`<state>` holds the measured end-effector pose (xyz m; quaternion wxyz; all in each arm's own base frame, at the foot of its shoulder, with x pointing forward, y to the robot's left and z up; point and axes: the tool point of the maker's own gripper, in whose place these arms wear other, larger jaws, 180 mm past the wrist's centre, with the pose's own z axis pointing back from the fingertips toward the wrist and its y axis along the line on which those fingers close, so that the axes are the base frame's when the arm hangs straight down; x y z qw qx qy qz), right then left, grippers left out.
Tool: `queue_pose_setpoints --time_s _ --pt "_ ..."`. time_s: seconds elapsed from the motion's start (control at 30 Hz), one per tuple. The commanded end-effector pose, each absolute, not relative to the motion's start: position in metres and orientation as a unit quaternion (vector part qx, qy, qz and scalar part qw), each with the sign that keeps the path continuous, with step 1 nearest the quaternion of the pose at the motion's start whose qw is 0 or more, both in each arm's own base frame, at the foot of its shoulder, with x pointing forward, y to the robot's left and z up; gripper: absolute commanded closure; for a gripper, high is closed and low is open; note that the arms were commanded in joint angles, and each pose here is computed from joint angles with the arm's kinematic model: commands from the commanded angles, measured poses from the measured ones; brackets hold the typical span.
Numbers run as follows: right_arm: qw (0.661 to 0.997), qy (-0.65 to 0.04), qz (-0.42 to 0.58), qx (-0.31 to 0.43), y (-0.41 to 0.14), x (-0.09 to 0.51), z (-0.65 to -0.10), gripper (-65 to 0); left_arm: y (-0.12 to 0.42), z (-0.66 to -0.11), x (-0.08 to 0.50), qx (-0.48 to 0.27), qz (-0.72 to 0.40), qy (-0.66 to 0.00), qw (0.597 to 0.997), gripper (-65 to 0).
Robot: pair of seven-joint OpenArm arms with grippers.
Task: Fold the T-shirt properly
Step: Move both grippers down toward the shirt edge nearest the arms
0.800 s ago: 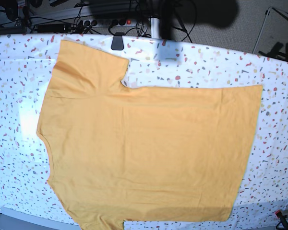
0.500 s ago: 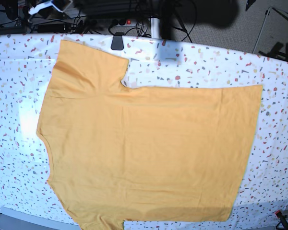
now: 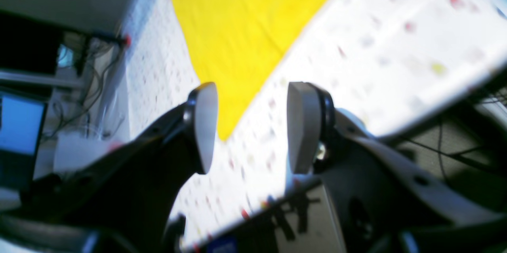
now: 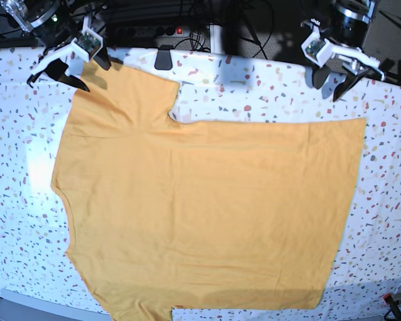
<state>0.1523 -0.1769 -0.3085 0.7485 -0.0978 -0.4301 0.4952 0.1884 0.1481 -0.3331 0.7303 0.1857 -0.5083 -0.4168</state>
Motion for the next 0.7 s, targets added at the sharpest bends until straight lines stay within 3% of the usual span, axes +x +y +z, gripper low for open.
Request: queue_pose_setpoints --time_s 0.0,0.27,0.47,0.67 --pt "0.735 -0.442 0.502 -0.11 -0.176 0.157 -0.3 -34.0 0.15 -0.321 0.196 0.195 -0.427 -0.524 0.711 -27.5" --pt "0.722 -0.427 0.524 -0.146 -0.185 0.158 -0.301 -34.0 0.2 -0.316 0.224 0.271 -0.495 -0.455 0.688 -27.5" --pt "0.723 -0.427 0.522 -0.148 -0.186 0.159 -0.301 -34.0 0.209 -0.333 0.231 0.222 -0.557 -0.4 0.693 -27.5" --pt "0.737 -0.424 0.503 -0.151 -0.186 0.156 -0.304 -34.0 0.237 -0.338 0.259 0.232 -0.571 -0.367 0.697 -27.5"
